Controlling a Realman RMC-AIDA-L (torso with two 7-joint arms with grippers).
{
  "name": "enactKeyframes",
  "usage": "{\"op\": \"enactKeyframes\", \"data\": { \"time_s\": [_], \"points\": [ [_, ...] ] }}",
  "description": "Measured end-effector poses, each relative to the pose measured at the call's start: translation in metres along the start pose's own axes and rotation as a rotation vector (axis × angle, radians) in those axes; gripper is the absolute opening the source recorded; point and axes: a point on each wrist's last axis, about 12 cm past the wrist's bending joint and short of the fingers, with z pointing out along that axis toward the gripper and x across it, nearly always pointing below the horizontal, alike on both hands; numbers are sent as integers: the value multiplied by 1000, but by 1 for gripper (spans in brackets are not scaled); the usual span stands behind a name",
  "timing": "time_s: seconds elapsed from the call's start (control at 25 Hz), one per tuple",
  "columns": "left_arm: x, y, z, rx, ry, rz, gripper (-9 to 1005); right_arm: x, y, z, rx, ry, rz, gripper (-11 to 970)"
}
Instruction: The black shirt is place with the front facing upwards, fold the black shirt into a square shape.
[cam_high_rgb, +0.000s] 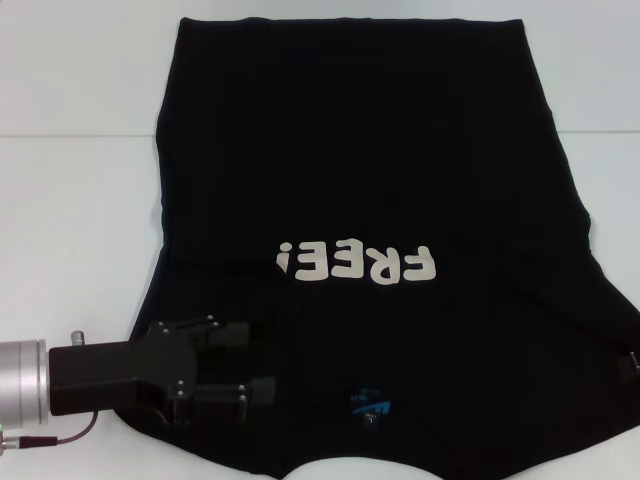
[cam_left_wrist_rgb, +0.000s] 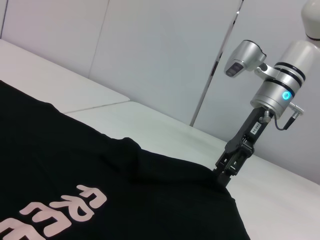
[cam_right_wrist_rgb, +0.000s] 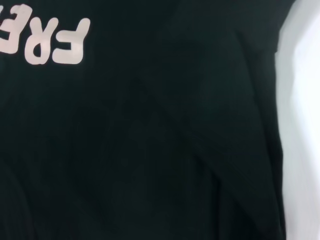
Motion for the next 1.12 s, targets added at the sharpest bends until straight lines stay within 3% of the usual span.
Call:
{"op": "enactKeyframes", "data": {
  "time_s": [1.12],
  "points": [
    [0, 0, 0, 0, -1, 1, 875, -5, -1, 0, 22, -3, -7, 629]
  ]
}}
